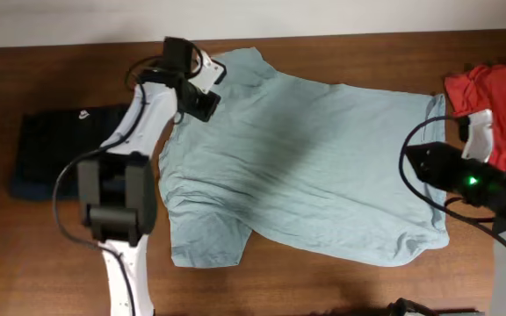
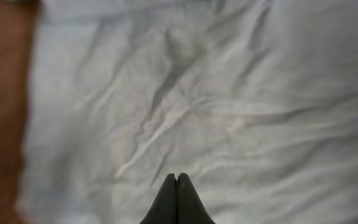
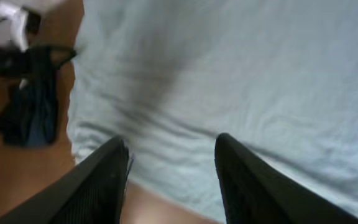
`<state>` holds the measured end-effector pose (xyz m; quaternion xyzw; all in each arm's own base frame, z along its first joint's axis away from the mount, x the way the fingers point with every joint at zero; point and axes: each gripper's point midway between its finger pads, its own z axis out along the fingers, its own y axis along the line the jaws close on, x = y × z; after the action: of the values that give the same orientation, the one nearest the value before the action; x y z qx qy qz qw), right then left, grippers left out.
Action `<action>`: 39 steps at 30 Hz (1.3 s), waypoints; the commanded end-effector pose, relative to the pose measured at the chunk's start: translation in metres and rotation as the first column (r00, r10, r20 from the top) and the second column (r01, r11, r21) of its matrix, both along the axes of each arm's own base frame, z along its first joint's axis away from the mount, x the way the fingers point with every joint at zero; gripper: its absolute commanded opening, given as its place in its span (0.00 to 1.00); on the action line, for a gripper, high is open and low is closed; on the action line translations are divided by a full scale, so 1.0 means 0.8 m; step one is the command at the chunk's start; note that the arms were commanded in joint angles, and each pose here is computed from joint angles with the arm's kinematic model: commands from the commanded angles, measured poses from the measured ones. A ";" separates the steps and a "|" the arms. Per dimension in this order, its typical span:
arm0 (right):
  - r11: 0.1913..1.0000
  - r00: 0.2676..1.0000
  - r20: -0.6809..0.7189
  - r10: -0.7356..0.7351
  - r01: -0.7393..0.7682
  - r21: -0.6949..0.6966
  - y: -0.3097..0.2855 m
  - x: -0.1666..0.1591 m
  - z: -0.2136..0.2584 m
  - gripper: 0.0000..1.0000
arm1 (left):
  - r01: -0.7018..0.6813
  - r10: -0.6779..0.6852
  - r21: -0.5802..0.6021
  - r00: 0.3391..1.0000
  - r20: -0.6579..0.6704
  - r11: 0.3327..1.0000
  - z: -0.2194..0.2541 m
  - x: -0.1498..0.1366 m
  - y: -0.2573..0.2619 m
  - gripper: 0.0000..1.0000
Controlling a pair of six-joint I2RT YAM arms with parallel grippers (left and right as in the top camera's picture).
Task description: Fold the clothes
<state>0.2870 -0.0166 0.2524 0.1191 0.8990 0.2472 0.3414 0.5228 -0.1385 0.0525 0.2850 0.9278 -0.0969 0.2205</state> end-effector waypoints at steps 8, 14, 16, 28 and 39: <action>1.000 0.998 -0.062 0.019 -0.020 -0.017 0.007 -0.003 -0.014 0.44 | -0.003 0.010 0.155 0.999 -0.040 0.988 -0.094 0.011 0.030 0.00; 1.000 0.997 -0.073 0.019 -0.020 -0.012 0.008 -0.006 -0.015 0.42 | -0.357 0.410 0.405 0.911 -0.048 0.842 -0.158 0.000 0.147 0.00; 1.000 0.996 -0.082 0.019 -0.020 -0.010 0.009 -0.008 -0.017 0.41 | -0.445 0.517 0.430 0.854 -0.060 0.786 -0.173 -0.010 0.186 0.00; 0.988 0.965 -0.215 -0.149 0.134 -0.081 -0.024 -0.011 -0.047 0.42 | -0.602 0.675 0.371 0.731 -0.101 0.708 -0.157 -0.010 0.269 0.00; 0.980 0.825 -0.551 -0.124 0.014 -0.199 -0.010 0.015 -0.177 0.45 | -0.569 0.567 0.254 0.819 0.089 0.782 0.031 0.082 0.207 0.16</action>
<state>0.2916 -0.0160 0.1343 0.1744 0.9681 0.1439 0.1080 0.5630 0.0423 0.0202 0.0082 0.9835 0.1121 0.1416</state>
